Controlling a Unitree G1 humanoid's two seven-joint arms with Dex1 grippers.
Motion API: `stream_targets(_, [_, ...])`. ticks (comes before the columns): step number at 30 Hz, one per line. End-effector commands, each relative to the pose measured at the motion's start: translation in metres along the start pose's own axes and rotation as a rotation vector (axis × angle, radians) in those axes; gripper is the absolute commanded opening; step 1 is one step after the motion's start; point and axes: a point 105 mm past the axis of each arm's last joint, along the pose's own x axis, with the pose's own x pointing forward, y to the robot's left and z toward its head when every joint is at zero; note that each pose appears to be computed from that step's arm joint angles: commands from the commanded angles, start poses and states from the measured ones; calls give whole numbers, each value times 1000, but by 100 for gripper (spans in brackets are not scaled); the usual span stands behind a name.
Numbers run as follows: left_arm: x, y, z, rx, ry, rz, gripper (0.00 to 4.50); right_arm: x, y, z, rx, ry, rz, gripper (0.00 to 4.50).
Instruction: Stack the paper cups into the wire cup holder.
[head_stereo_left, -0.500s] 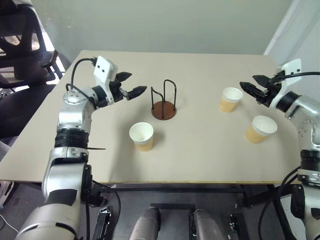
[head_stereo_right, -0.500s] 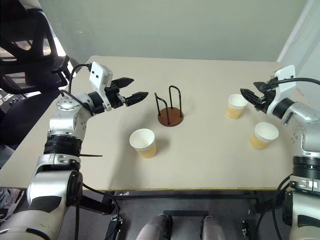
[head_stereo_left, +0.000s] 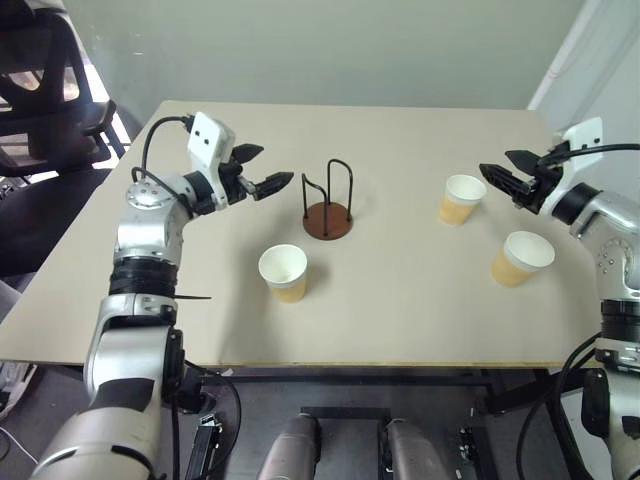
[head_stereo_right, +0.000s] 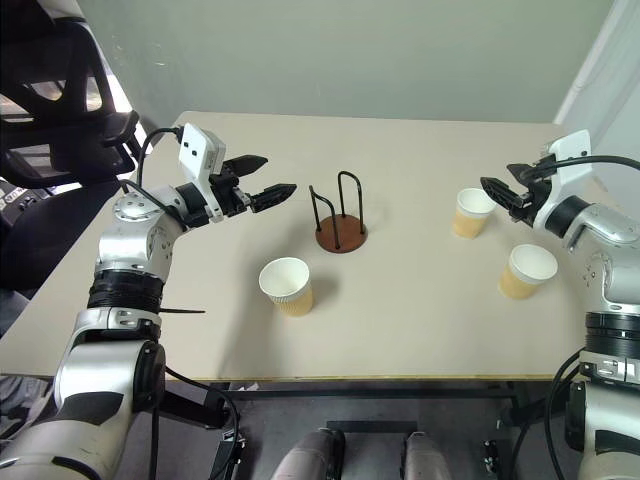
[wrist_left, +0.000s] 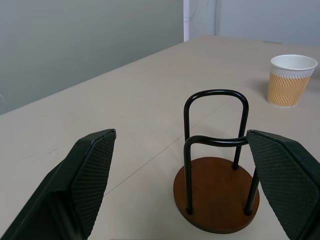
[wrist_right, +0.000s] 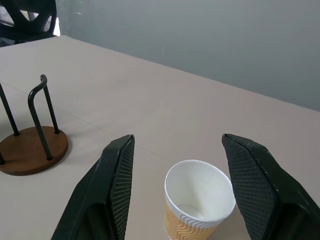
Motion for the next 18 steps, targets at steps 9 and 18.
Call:
stream_targets(9, [7,-6,13,55,-37,-30,450,-8,-1,8,-44,-9,-3,277])
stream_targets(18, [16,-11,11,69,-19,-69,450,-10,26,7,5,5,132,277])
